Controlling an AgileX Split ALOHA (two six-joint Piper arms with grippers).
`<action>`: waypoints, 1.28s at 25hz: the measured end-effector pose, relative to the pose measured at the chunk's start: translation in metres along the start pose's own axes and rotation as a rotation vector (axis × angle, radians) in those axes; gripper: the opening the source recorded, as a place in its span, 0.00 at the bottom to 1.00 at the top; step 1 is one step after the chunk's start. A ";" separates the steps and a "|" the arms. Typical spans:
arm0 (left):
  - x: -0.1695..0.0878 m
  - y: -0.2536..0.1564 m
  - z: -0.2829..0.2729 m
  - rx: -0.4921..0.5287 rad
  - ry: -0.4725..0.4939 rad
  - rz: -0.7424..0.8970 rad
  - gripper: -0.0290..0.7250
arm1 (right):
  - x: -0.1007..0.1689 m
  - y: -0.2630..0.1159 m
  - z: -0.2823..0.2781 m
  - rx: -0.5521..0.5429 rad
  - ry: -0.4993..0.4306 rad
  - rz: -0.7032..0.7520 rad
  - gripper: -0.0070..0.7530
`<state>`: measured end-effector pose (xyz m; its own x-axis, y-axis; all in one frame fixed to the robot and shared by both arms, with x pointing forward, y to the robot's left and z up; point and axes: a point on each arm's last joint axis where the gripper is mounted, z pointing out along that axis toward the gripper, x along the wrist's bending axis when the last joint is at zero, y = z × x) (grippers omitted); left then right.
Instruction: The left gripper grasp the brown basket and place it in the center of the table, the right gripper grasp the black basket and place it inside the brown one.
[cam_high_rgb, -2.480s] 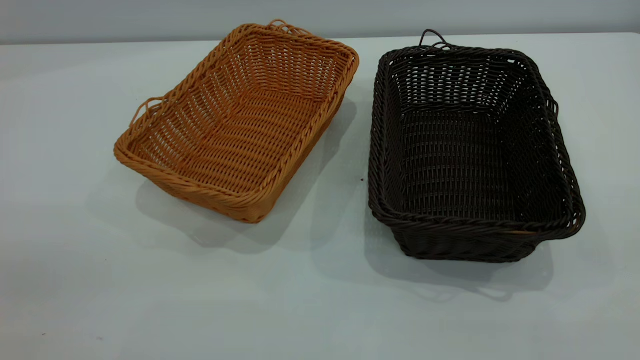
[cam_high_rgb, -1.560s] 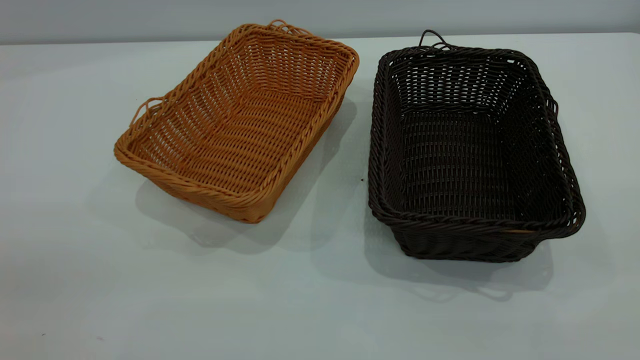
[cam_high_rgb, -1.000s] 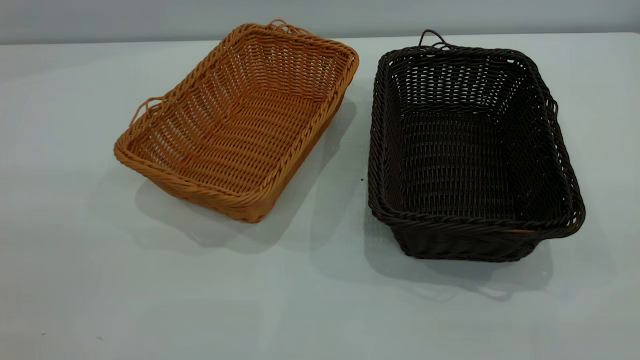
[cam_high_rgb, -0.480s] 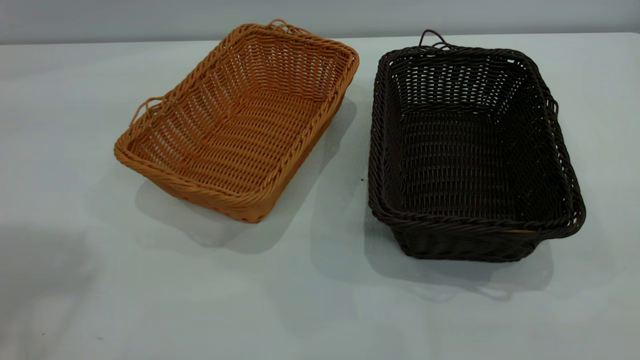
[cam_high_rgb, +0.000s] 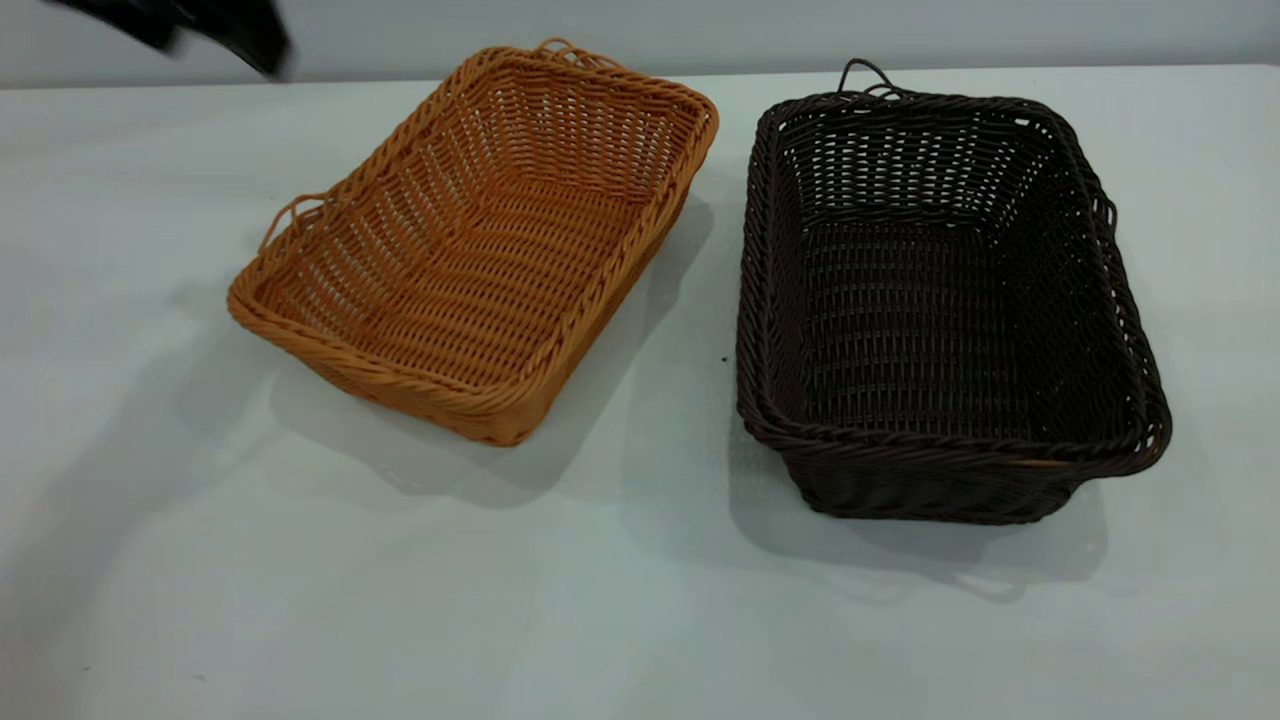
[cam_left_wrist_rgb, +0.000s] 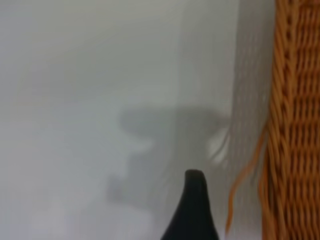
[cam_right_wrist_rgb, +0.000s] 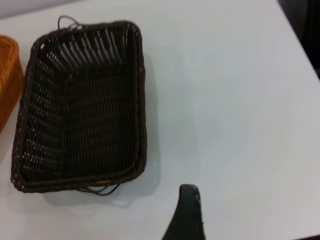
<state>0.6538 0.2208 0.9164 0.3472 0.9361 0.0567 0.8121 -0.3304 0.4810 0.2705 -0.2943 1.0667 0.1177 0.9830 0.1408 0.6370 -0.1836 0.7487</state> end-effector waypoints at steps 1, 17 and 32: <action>-0.003 0.004 0.018 0.018 -0.009 0.009 0.80 | 0.001 0.007 0.004 0.028 -0.001 0.004 0.77; -0.034 0.011 0.122 0.126 -0.065 0.069 0.54 | 0.023 0.054 0.107 0.419 0.219 0.178 0.77; -0.010 0.087 0.027 -0.140 0.001 0.184 0.14 | 0.098 0.002 0.250 0.898 0.405 0.568 0.77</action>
<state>0.7339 0.1794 0.9345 0.4825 0.8620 0.1554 0.6621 -0.4751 0.5795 0.4738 -0.1979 0.9204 0.4128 0.6553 0.6326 0.9048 -0.3748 -0.2022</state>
